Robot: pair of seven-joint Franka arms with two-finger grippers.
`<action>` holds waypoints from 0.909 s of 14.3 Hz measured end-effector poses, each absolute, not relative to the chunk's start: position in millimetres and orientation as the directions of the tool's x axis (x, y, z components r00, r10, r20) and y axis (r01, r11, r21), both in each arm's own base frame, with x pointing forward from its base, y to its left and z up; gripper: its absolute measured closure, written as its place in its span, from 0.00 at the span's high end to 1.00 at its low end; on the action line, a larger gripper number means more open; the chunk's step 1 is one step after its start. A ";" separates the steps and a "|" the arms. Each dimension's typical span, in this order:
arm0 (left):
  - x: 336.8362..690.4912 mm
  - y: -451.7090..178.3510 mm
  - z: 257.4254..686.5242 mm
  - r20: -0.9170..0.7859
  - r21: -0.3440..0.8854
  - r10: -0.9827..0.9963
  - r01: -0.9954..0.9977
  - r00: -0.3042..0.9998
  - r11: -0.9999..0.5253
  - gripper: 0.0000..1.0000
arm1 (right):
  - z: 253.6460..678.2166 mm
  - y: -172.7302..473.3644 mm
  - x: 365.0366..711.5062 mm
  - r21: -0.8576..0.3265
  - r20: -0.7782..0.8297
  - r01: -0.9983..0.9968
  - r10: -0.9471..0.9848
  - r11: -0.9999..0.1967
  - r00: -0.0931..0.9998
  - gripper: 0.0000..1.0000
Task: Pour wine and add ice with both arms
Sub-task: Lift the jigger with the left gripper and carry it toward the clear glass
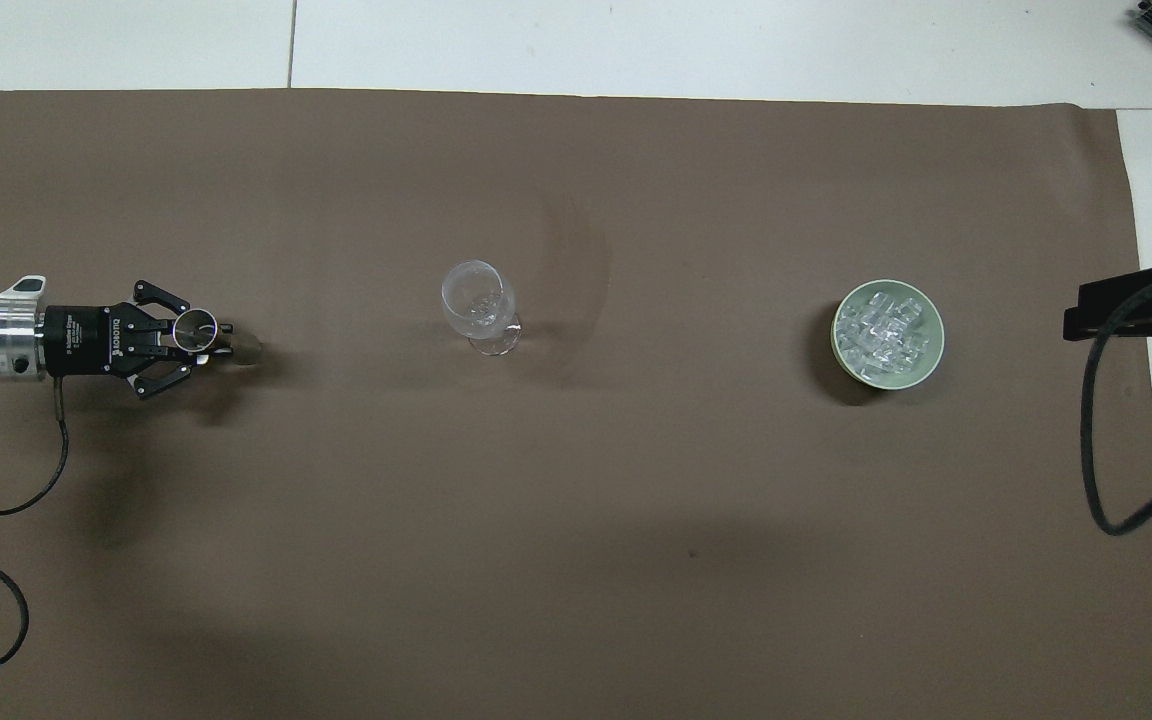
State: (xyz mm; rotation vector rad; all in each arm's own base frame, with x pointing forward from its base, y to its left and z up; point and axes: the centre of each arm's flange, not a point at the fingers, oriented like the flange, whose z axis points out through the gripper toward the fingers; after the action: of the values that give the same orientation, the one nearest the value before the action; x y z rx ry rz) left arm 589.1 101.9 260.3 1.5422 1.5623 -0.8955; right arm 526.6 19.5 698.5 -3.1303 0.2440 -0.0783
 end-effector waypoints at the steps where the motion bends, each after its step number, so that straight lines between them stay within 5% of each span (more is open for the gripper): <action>1: 589.1 101.9 260.3 -0.881 0.026 0.473 0.999 0.009 0.028 0.22 | 698.5 19.5 526.6 -0.005 0.050 -0.155 -0.155 -0.988 0.987 1.00; 13: 594.0 101.2 268.9 -0.886 0.034 0.463 0.998 0.009 0.046 0.22 | 698.5 19.5 526.6 -0.005 0.050 -0.155 -0.155 -0.988 0.987 1.00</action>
State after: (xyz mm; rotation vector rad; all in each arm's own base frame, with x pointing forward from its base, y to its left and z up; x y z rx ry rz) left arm 594.0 101.2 268.9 1.5204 1.5599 -0.8849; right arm 526.6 19.5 698.5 -3.1303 0.2440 -0.0783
